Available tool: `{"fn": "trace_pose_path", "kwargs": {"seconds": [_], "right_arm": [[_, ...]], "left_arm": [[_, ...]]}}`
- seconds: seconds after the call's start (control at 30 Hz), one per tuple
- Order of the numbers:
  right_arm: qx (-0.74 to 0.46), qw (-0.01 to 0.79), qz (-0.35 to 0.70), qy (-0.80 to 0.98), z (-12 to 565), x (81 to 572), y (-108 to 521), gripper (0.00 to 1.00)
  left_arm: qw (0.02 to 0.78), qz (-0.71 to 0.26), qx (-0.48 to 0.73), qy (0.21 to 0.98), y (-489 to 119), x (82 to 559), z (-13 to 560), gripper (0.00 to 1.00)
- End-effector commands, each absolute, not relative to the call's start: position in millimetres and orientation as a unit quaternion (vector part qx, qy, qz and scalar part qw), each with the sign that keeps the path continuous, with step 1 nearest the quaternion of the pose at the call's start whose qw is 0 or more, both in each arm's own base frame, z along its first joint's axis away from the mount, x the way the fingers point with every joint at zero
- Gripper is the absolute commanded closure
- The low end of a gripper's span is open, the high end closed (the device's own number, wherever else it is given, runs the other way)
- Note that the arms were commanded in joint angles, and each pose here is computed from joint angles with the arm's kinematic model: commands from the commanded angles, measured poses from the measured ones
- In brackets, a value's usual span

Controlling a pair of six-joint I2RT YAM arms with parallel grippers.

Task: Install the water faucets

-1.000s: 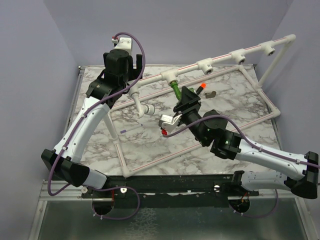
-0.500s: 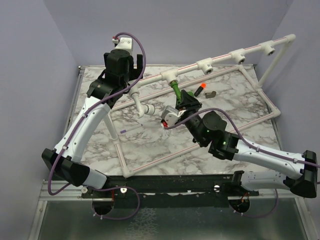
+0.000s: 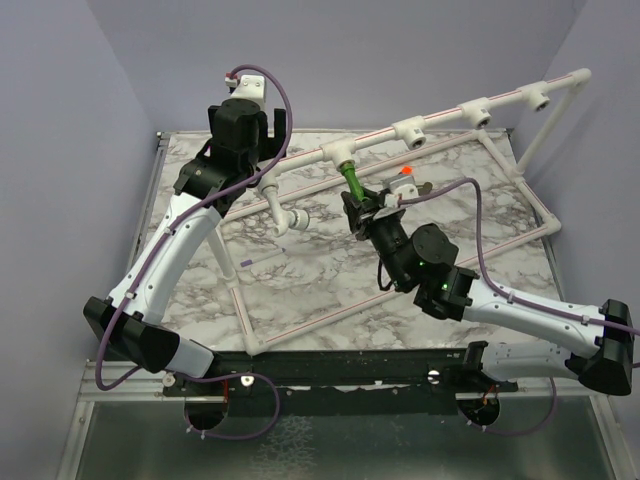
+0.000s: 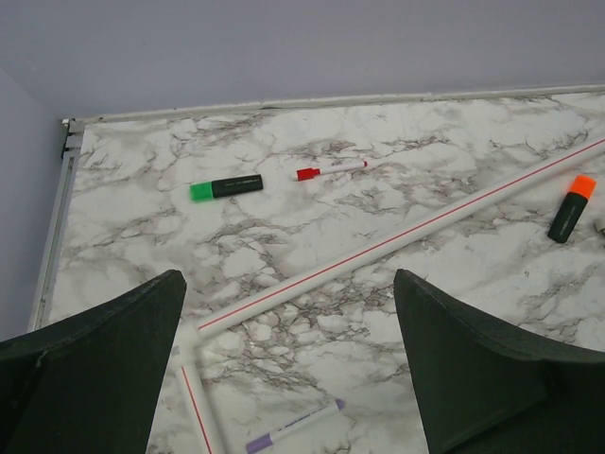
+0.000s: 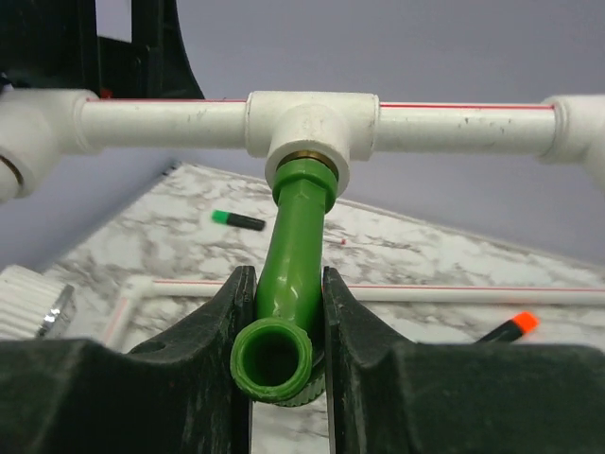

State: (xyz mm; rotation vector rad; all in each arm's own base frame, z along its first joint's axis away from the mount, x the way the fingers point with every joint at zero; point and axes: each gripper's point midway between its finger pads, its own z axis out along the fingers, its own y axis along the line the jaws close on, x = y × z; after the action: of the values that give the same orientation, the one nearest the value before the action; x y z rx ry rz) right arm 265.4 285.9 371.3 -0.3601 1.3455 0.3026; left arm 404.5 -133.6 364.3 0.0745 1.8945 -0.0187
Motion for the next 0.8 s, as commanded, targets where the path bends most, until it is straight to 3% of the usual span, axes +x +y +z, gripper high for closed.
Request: {"fn": "trace_pose_path", "kwargs": {"seconds": [0.0, 0.5, 0.77], "right_arm": [[0.0, 0.703, 0.289, 0.649, 356.2, 263.8, 299.0, 1.0], [0.318, 0.515, 0.52, 0.603, 363.0, 258.9, 300.8, 1.0], [0.366, 0.423, 0.601, 0.571, 375.0, 252.7, 316.0, 1.0]], "left_arm": [[0.568, -0.023, 0.057, 0.821, -147.9, 394.2, 358.6, 0.08], [0.571, -0.028, 0.06, 0.818, -150.8, 388.1, 361.3, 0.08], [0.575, -0.024, 0.061, 0.815, -148.4, 385.7, 364.5, 0.08]]}}
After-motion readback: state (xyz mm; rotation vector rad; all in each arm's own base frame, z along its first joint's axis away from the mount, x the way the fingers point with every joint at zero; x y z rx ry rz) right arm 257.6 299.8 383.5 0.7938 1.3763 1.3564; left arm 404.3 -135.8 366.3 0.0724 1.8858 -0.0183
